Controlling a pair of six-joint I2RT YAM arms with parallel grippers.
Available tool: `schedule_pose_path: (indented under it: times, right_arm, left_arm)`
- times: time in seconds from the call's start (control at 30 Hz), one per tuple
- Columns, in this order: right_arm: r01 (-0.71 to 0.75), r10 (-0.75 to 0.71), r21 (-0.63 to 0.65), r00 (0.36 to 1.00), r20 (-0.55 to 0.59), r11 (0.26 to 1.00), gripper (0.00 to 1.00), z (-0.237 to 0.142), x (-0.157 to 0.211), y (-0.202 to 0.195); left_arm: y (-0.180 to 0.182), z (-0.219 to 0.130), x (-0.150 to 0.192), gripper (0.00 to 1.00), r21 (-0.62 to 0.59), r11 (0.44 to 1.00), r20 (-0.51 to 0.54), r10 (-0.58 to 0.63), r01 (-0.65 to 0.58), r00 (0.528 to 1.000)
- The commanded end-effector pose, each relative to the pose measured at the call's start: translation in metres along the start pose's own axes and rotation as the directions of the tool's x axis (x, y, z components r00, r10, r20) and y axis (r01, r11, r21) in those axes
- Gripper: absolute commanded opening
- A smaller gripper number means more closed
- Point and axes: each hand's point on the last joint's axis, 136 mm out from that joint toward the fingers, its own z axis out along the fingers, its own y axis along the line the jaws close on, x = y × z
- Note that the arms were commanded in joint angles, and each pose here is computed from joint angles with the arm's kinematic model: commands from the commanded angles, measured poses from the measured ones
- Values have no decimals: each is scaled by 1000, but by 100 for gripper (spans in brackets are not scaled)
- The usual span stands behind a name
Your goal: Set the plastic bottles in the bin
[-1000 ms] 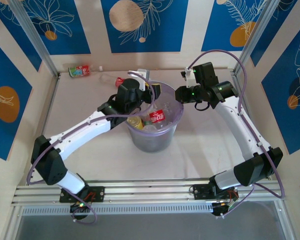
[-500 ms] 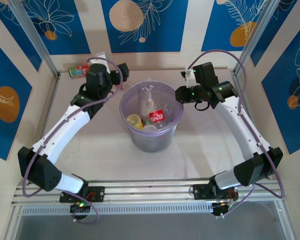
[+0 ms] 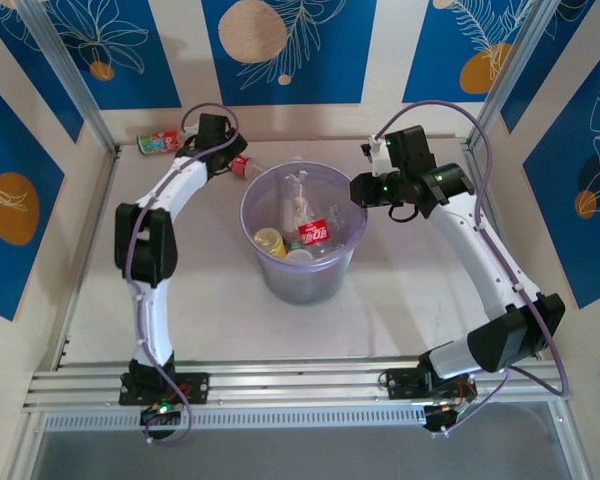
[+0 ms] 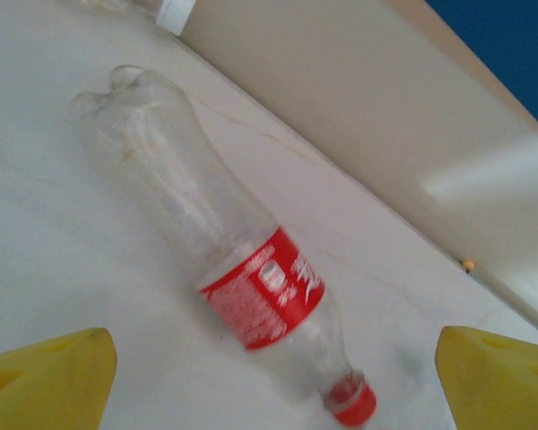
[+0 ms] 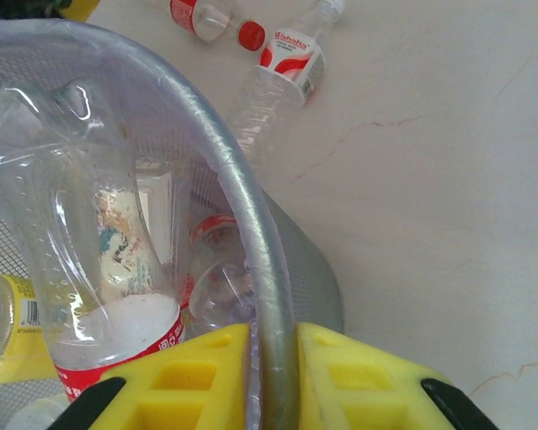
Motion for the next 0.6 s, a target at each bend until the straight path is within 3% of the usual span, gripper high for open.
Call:
schedule_pose_path:
  times: [0.0, 0.13, 0.57]
  right_arm:
    - [19, -19, -41, 1000, 5, 999, 19, -2, 2, 7]
    - [17, -17, -31, 1000, 0, 999, 19, 0, 4, 4]
    - [17, -17, -20, 1000, 1, 1000, 19, -2, 7, 1]
  left_arm:
    - [10, 13, 0, 91, -100, 995, -32, -26, 22, 999]
    - [6, 43, 2, 91, -75, 997, -24, -35, 33, 999]
    - [45, 94, 35, 92, -182, 983, -123, -49, 26, 991]
